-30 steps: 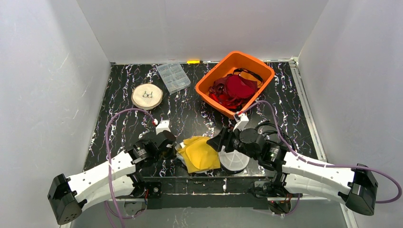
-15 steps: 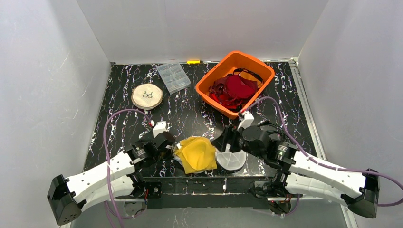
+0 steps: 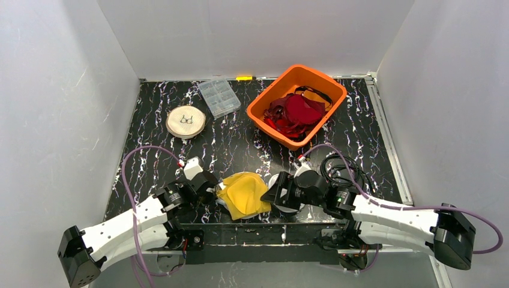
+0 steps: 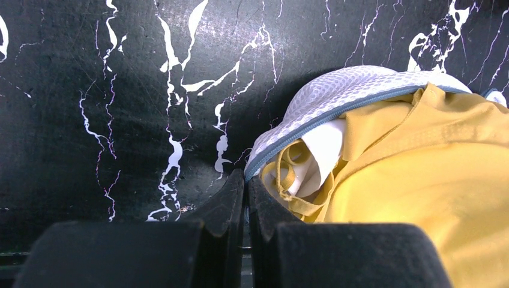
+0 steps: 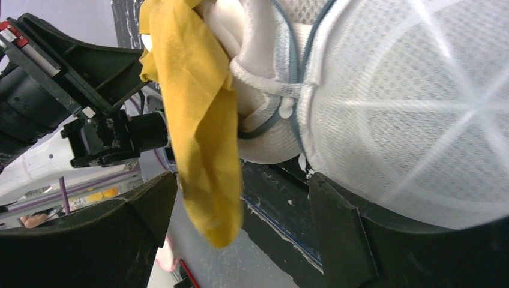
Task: Unzip the laundry bag and remove the bra
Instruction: Pick up the bra from the laundry bag.
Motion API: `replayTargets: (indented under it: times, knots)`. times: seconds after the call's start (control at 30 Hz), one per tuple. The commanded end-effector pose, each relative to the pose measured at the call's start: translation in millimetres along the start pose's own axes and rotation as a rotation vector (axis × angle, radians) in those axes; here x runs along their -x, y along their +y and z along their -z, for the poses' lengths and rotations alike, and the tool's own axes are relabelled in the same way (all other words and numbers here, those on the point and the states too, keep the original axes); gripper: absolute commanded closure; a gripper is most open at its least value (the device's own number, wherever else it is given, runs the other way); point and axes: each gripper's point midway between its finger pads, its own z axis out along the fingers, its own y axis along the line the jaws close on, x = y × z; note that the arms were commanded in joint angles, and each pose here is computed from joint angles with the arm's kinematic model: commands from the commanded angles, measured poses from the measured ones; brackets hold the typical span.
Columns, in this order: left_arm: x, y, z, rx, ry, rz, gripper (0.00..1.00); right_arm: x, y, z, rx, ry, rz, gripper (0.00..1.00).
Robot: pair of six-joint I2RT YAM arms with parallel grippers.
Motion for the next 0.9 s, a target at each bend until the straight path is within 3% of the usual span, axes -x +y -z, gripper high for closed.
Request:
replayTargets:
  times: [0.0, 0.27, 0.53, 0.87]
  knots:
    - [7.2, -7.1, 2.1, -0.005, -0.018, 0.051, 1.00, 9.5, 54.5, 4.2, 0.168, -0.015, -0.005, 0.12]
    - [10.9, -10.0, 5.7, -0.012, -0.024, 0.055, 1.00, 13.9, 70.2, 0.0, 0.173, -0.022, 0.044, 0.14]
    - [12.2, -10.5, 8.3, -0.021, -0.027, 0.059, 1.00, 3.7, 61.3, -20.3, 0.101, 0.040, 0.042, 0.31]
    - [14.8, -2.0, 11.2, 0.002, -0.045, 0.046, 1.00, 7.1, 53.2, -7.7, 0.021, 0.037, 0.092, 0.15]
